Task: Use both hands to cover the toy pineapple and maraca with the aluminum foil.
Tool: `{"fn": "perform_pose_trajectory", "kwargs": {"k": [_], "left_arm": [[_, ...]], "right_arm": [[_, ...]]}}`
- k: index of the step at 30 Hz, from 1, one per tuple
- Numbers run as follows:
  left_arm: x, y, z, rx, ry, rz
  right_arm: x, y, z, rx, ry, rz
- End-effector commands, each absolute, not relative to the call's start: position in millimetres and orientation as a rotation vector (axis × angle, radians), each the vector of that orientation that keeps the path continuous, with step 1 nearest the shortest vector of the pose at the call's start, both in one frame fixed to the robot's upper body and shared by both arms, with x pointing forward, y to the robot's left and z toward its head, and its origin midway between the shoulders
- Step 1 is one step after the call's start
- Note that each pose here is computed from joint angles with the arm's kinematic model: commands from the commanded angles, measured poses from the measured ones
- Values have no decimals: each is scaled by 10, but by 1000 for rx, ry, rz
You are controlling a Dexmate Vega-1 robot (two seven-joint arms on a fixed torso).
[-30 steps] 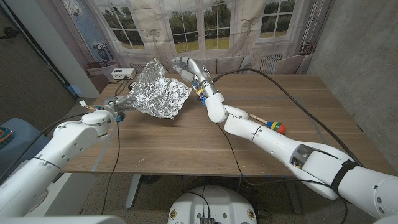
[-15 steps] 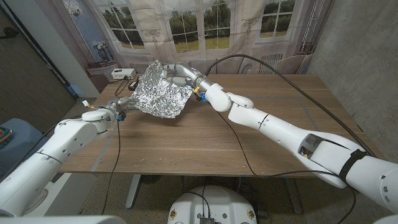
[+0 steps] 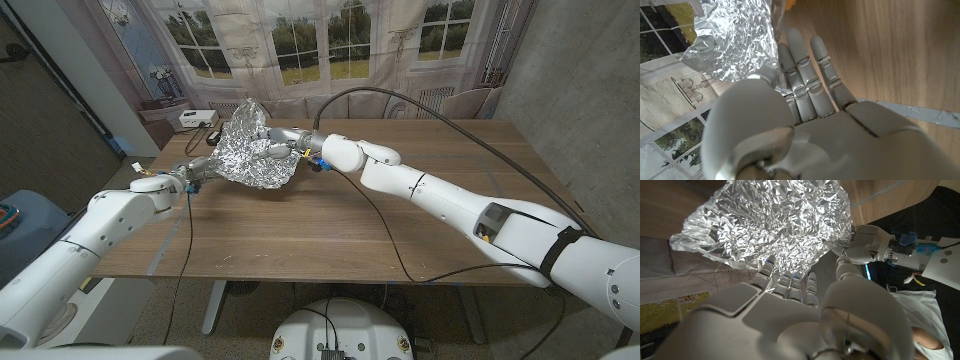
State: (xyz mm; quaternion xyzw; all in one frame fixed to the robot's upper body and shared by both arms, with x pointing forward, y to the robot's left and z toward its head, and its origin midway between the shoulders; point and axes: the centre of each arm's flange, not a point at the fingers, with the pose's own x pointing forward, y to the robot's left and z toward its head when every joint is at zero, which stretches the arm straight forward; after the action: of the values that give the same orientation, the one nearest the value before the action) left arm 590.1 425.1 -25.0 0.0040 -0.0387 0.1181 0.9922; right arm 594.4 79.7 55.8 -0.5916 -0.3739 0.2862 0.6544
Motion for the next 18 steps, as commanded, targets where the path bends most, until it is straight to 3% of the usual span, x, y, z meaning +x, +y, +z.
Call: {"fn": "perform_pose_trajectory", "kwargs": {"k": [1, 18], "left_arm": [[5971, 4266, -241, 25, -38, 215], [5994, 4265, -244, 20, -11, 220]], "right_arm": [[5982, 910, 553, -1452, -846, 558], [6214, 1346, 642, -1623, -817, 528]]}}
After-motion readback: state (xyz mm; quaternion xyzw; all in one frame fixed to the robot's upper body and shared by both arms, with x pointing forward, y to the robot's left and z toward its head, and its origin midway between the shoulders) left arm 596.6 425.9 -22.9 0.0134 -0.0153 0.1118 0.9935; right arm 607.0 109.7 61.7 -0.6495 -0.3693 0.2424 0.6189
